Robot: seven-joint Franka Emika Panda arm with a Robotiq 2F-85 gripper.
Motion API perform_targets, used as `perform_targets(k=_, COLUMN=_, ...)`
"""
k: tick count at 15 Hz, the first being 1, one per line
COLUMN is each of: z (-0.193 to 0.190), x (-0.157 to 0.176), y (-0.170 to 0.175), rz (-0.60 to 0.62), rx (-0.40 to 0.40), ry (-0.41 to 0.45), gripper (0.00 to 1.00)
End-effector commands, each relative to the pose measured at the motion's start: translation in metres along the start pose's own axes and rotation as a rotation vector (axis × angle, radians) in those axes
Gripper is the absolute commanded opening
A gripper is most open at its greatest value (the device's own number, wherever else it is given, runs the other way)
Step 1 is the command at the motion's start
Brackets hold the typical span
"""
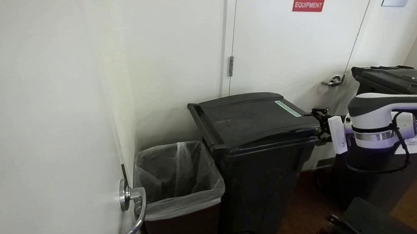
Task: Open the black bin on the left
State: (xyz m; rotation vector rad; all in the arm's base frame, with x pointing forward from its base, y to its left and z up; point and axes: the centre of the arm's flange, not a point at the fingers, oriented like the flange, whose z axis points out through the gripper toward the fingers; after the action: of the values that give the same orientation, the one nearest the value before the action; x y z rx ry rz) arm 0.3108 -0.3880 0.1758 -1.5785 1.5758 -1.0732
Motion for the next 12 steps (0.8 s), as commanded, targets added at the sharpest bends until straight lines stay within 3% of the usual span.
perform_targets(k=1, z=0.032, x=-0.029, y=-0.007, rz=-0.045, rx=0.013, ry=0.024, gripper=1.00)
perform_targets(k=2, z=0.035, x=-0.028, y=-0.009, rz=-0.056, rx=0.013, ry=0.025, gripper=0.75)
perform_targets(k=4, z=0.041, x=-0.027, y=-0.011, rz=-0.069, rx=0.013, ry=0.026, gripper=0.68)
perform_targets(k=12, z=0.042, x=-0.028, y=-0.009, rz=-0.090, rx=-0.002, ry=0.025, gripper=0.07)
